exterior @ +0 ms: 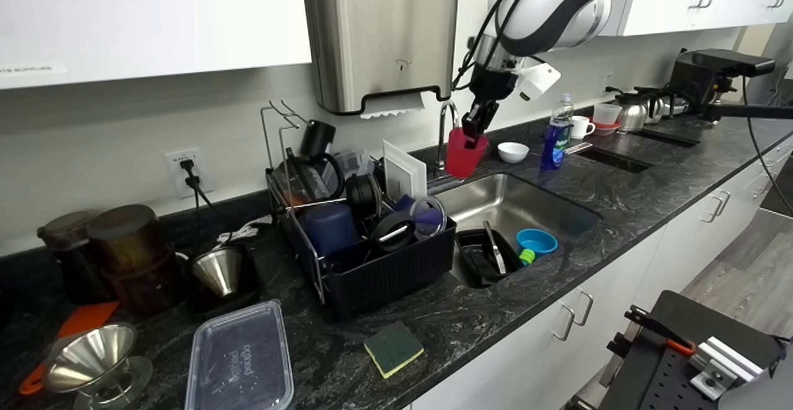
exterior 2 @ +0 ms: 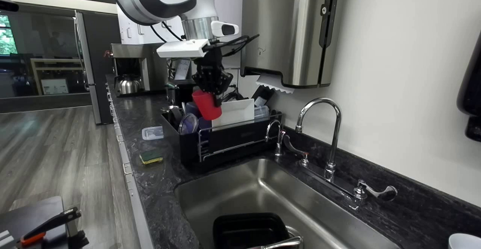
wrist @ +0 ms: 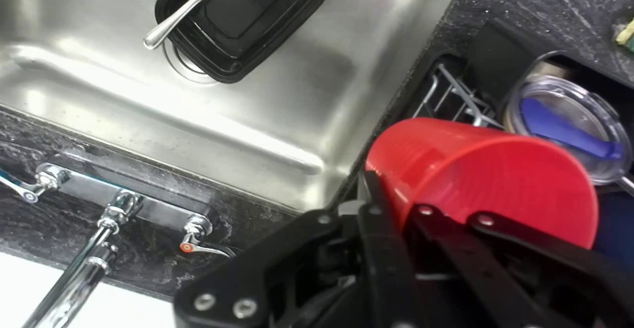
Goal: Put the red cup on the dish rack
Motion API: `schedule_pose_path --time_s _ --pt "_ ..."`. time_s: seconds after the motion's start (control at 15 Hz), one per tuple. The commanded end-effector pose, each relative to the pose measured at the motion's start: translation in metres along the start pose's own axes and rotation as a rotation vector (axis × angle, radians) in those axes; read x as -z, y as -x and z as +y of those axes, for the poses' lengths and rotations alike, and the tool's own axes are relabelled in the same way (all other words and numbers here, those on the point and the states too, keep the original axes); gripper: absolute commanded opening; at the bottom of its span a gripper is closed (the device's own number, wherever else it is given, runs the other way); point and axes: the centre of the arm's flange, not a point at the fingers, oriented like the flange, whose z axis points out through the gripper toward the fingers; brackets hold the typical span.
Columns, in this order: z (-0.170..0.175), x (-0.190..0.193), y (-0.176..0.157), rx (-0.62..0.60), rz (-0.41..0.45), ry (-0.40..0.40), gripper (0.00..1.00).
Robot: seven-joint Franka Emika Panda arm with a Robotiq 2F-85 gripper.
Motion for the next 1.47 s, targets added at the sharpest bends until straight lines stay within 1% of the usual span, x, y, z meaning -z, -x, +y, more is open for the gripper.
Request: schedule_pose_path --time_s 0.0,0.27,0.4,0.6,0.93,1.07,1.4 --pt "-0.018 0.017 0.000 0.053 0.002 -0.040 0.01" --pt "-0.041 0.026 -0.001 0.113 -0.016 -0.070 0.01" --pt "-0.051 0.028 -0.004 0.103 0.006 -0.101 0.01" --pt "-0.068 0.029 -0.008 0.077 0.017 -0.154 0.01" --pt "-0.098 0.024 -0.011 0.083 0.003 -0.210 0.01" --pt "-0.107 0.021 -0.011 0.086 0.011 -0.230 0.01" --pt "-0.132 0.003 -0.015 0.092 -0.002 -0.271 0.01"
